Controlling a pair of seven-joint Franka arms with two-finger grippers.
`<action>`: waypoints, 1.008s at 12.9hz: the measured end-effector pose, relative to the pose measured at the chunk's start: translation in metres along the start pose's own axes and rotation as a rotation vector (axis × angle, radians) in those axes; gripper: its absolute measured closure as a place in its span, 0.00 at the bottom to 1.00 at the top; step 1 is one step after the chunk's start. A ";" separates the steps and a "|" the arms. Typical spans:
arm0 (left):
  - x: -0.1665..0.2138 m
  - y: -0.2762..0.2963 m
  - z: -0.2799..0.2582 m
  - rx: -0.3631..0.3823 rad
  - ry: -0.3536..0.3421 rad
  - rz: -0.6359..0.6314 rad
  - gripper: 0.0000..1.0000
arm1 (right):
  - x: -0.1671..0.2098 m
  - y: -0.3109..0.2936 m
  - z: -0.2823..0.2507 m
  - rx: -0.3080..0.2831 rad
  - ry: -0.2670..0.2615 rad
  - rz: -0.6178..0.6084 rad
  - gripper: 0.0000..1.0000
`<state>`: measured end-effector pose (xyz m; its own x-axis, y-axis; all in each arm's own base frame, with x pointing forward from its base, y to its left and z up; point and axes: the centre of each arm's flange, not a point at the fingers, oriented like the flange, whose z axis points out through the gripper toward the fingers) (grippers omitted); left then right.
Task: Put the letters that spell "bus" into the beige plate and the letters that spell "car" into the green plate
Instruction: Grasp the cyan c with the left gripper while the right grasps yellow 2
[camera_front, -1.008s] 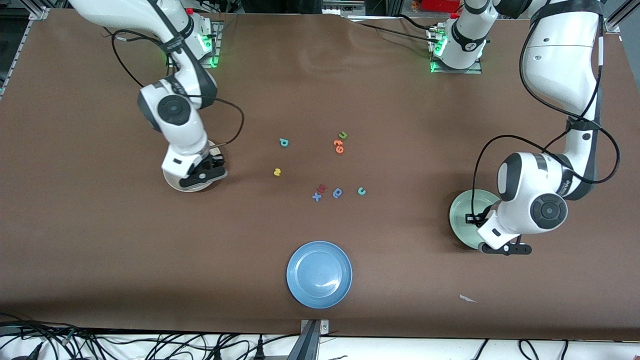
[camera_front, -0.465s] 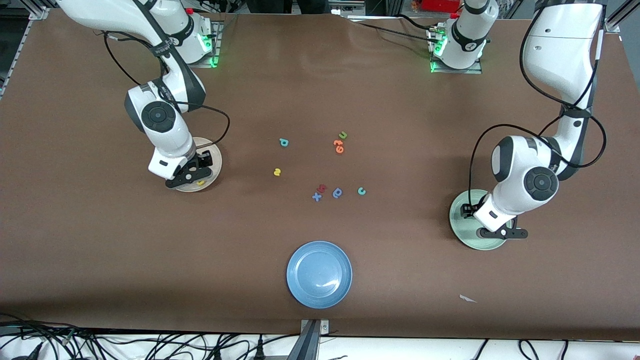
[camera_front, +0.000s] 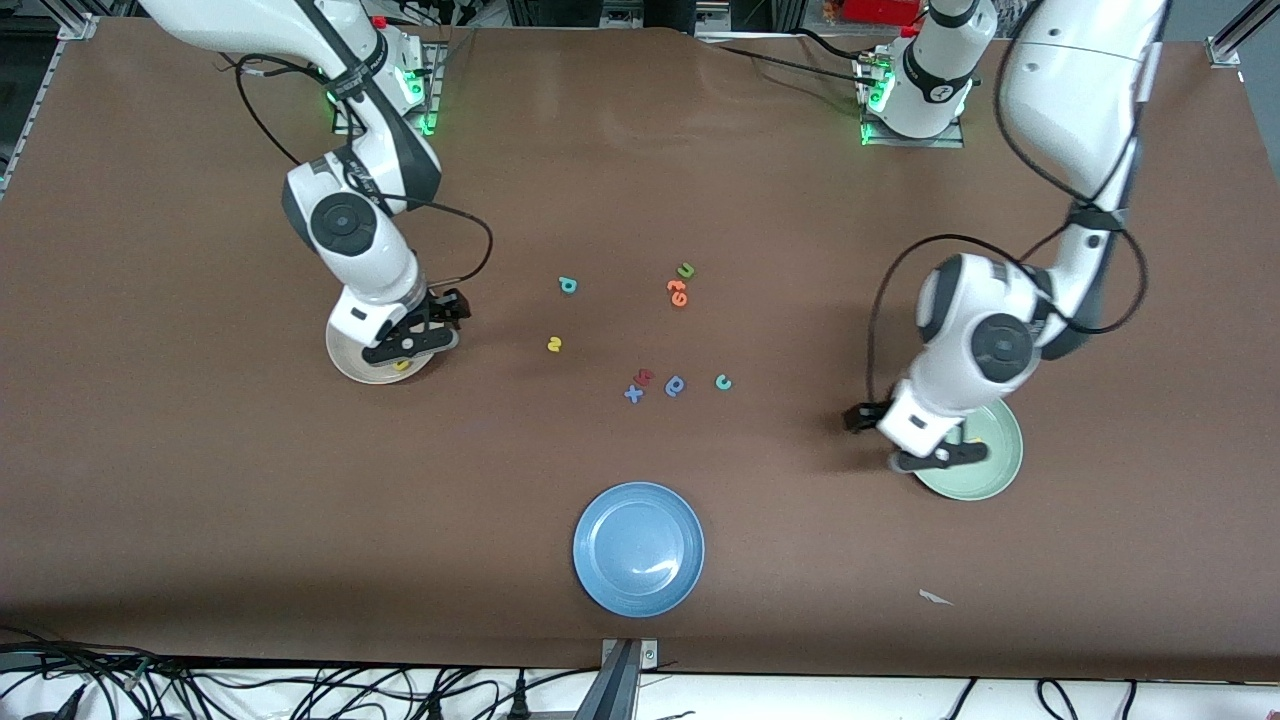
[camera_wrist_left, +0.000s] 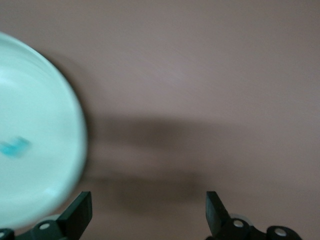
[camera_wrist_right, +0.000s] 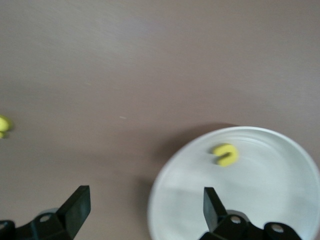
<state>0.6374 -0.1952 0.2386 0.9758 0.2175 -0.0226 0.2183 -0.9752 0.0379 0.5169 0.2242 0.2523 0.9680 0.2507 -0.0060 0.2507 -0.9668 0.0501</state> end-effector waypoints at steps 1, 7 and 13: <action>-0.015 0.029 0.004 -0.008 -0.007 -0.057 0.00 | 0.004 -0.014 -0.003 0.013 0.009 0.031 0.00; -0.066 0.118 0.028 -0.013 -0.017 -0.263 0.00 | 0.018 -0.120 0.010 0.120 0.063 0.188 0.00; -0.090 0.143 0.063 -0.011 -0.025 -0.350 0.00 | 0.020 -0.140 0.059 0.105 0.100 0.230 0.01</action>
<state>0.5795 -0.3567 0.1831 0.8414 0.5370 -0.0606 0.5394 -0.8414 0.0340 0.5015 0.3616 0.1859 0.9955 0.0221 0.0923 0.0282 -0.9975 -0.0655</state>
